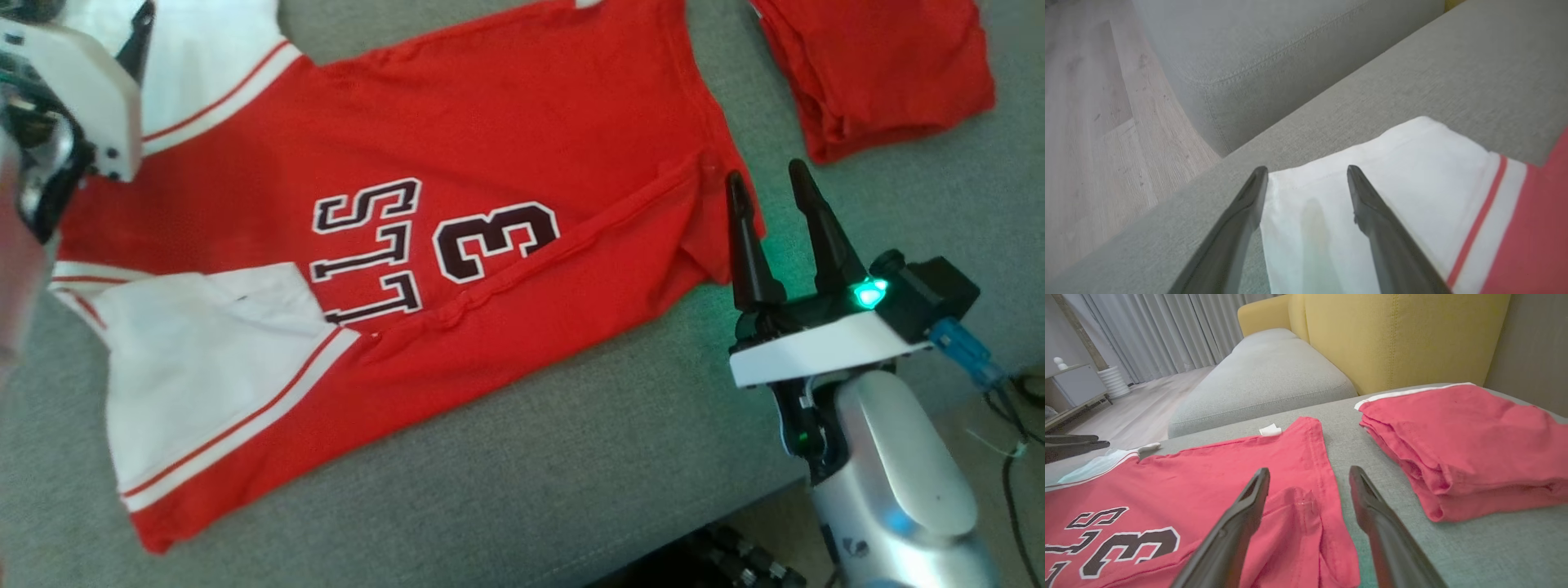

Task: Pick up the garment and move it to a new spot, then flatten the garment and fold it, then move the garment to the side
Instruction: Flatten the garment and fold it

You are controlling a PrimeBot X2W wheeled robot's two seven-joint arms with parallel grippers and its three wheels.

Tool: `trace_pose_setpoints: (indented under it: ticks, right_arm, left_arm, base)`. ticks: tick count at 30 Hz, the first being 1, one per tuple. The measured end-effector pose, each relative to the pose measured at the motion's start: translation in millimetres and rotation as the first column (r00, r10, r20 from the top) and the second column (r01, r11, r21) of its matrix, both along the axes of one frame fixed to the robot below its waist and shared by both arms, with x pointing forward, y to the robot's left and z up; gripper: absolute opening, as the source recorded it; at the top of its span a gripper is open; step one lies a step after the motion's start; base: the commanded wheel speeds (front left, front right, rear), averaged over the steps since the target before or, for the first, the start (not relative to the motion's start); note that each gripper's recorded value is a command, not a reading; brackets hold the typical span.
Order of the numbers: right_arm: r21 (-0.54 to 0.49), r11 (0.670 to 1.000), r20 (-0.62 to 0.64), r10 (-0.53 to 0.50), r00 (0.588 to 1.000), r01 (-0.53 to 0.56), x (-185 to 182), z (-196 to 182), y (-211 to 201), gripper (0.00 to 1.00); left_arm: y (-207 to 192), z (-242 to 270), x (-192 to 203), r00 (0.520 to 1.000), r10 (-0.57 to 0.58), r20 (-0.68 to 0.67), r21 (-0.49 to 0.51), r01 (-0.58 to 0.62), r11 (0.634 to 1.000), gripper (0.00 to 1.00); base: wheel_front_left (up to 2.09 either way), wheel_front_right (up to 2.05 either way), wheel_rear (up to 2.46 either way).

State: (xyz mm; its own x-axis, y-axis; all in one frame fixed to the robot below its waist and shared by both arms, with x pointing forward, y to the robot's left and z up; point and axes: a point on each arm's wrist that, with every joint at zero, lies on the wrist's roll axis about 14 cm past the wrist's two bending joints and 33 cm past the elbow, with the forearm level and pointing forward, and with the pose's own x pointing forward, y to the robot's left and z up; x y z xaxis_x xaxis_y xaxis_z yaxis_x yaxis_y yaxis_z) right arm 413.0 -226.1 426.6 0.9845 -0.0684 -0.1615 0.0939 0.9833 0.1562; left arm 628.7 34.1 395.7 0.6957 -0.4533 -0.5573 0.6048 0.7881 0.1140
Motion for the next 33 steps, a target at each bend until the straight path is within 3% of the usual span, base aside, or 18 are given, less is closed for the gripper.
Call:
trace_pose_setpoints:
  ticks: [9, 20, 21, 22, 30, 33]
  right_arm:
    - [-0.019, 1.0, -0.012, -0.023, 1.0, 0.023, 6, -5, -12, 1.0]
    - [-0.021, 0.999, -0.023, -0.033, 0.999, 0.033, 5, -9, -15, 1.0]
    - [-0.021, 0.999, -0.022, -0.035, 0.999, 0.034, 6, -9, -15, 1.0]
    - [-0.021, 0.999, -0.022, -0.035, 0.999, 0.035, 6, -9, -15, 1.0]
    - [-0.056, 0.998, -0.013, -0.032, 0.999, 0.031, 9, -5, -19, 1.0]
    - [-0.104, 0.995, 0.021, -0.008, 1.0, 0.01, 18, 8, -17, 1.0]
  left_arm:
    - [25, -39, 16, 0.993, 0.053, -0.106, 0.094, -0.043, 0.995, 1.0]
    - [16, -48, 11, 0.97, 0.075, -0.233, 0.066, -0.061, 0.996, 1.0]
    - [14, -48, 9, 0.966, 0.073, -0.249, 0.057, -0.061, 0.997, 0.41]
    - [10, -47, 7, 0.963, 0.063, -0.261, 0.048, -0.052, 0.998, 0.0]
    - [1, -36, -7, 0.974, 0.011, -0.227, -0.009, -0.014, 1.0, 0.0]
    - [-4, -13, -10, 0.993, -0.013, -0.119, -0.076, 0.004, 0.997, 0.0]
  base:
    - [0.0, 0.0, 0.0]
    - [0.0, 0.0, 0.0]
    - [0.0, 0.0, 0.0]
    - [0.0, 0.0, 0.0]
    - [0.0, 0.0, 0.0]
    - [0.0, 0.0, 0.0]
